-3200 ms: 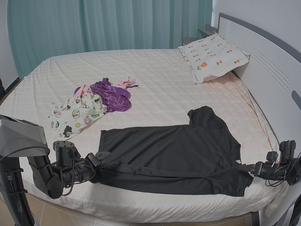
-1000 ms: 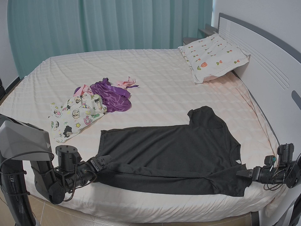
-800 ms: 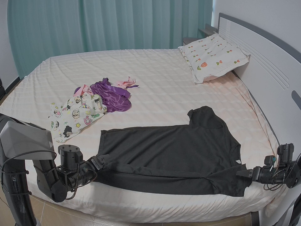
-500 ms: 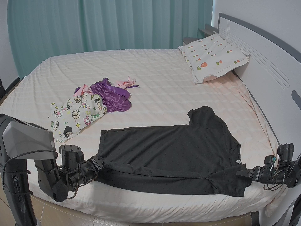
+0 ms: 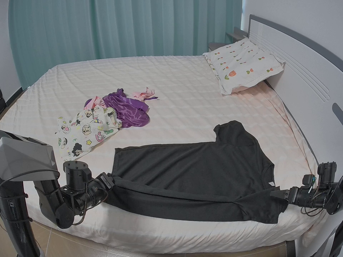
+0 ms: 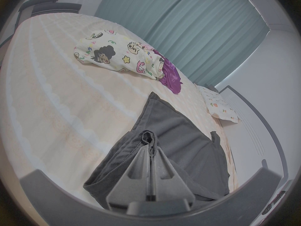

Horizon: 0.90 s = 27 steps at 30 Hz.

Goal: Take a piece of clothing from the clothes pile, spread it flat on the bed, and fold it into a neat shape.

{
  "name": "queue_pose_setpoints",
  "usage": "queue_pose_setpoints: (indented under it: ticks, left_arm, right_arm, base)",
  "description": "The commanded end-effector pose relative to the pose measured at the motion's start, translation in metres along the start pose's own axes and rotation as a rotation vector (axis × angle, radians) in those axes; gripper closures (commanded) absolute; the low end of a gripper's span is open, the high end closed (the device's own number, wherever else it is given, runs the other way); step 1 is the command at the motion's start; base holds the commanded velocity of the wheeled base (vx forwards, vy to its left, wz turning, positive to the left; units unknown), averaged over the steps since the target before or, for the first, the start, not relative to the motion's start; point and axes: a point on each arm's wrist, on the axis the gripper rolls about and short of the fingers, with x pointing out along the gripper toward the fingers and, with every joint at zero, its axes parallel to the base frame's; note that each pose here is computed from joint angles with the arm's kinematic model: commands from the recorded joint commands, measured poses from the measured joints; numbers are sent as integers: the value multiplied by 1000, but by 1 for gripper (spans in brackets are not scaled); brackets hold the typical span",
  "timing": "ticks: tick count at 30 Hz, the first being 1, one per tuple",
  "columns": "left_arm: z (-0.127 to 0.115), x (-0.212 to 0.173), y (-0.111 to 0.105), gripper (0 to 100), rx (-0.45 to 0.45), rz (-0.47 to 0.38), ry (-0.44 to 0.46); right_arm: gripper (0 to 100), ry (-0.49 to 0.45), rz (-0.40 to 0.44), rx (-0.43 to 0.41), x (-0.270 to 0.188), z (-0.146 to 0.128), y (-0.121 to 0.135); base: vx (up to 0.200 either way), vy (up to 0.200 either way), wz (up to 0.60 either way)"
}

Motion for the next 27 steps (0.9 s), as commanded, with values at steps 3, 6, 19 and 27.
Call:
queue_pose_setpoints:
  ticks: [3,6,19,27]
  left_arm:
    - [7,-8,-2,100,-8,-11,-25]
    - [7,-7,-2,100,-7,-9,-23]
    - [6,-6,-1,100,-12,-5,-18]
    - [5,-5,1,100,-14,-1,-16]
  right_arm:
    - [0,1,14,-13,2,0,3]
    - [0,-9,19,-21,4,2,4]
    - [0,-87,45,-76,32,6,-5]
    - [0,-84,7,-96,40,0,-2]
  base:
    - [0,0,0]
    - [0,0,0]
    - [0,0,0]
    - [0,0,0]
